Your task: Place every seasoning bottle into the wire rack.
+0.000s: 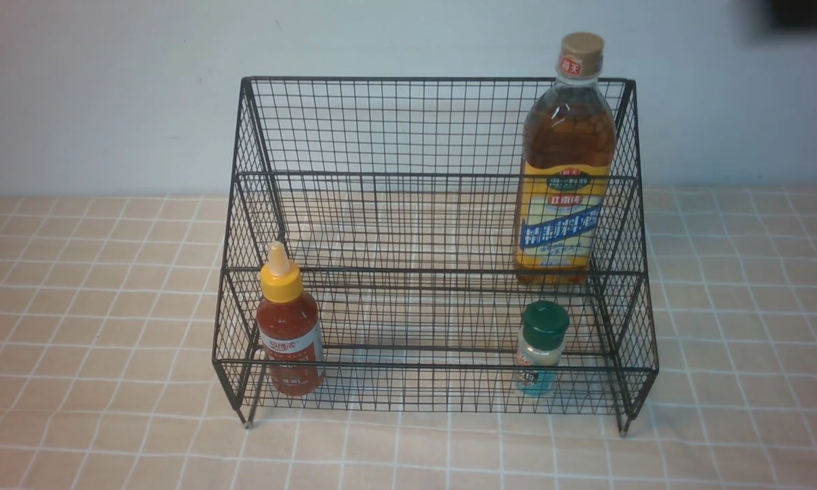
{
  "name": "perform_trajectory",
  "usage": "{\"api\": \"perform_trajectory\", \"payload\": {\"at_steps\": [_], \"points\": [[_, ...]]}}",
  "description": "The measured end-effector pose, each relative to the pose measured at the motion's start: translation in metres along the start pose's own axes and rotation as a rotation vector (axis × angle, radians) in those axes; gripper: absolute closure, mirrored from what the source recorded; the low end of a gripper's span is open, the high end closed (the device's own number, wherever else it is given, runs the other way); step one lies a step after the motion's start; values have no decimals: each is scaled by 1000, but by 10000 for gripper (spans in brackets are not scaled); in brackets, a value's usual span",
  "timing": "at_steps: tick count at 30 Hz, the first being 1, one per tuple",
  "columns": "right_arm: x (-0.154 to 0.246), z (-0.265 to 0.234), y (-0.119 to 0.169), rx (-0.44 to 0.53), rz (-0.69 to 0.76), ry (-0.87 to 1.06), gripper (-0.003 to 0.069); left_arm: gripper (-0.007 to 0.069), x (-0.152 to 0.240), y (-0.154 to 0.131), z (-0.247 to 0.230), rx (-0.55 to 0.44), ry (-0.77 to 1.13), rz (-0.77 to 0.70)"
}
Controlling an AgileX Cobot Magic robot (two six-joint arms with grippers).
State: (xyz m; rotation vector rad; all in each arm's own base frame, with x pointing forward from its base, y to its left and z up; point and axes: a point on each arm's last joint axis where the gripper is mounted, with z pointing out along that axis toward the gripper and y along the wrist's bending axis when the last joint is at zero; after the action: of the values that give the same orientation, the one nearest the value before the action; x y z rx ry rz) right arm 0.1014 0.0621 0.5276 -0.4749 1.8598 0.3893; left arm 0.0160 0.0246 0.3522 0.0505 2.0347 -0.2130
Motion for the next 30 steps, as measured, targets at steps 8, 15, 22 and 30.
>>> {"api": "perform_trajectory", "payload": {"at_steps": [8, 15, 22, 30], "points": [[91, -120, -10, -38, 42, -685, 671, 632, -8, -7, 4, 65, -119, 7], [155, -107, -15, -21, 60, -791, 671, 632, -8, -15, 16, 128, -201, 20], [172, -119, -14, -44, 40, -950, 671, 632, -8, -22, 19, 195, -225, -10], [172, -119, -14, -38, 25, -955, 671, 632, -9, -23, 18, 210, -242, -15]]}}
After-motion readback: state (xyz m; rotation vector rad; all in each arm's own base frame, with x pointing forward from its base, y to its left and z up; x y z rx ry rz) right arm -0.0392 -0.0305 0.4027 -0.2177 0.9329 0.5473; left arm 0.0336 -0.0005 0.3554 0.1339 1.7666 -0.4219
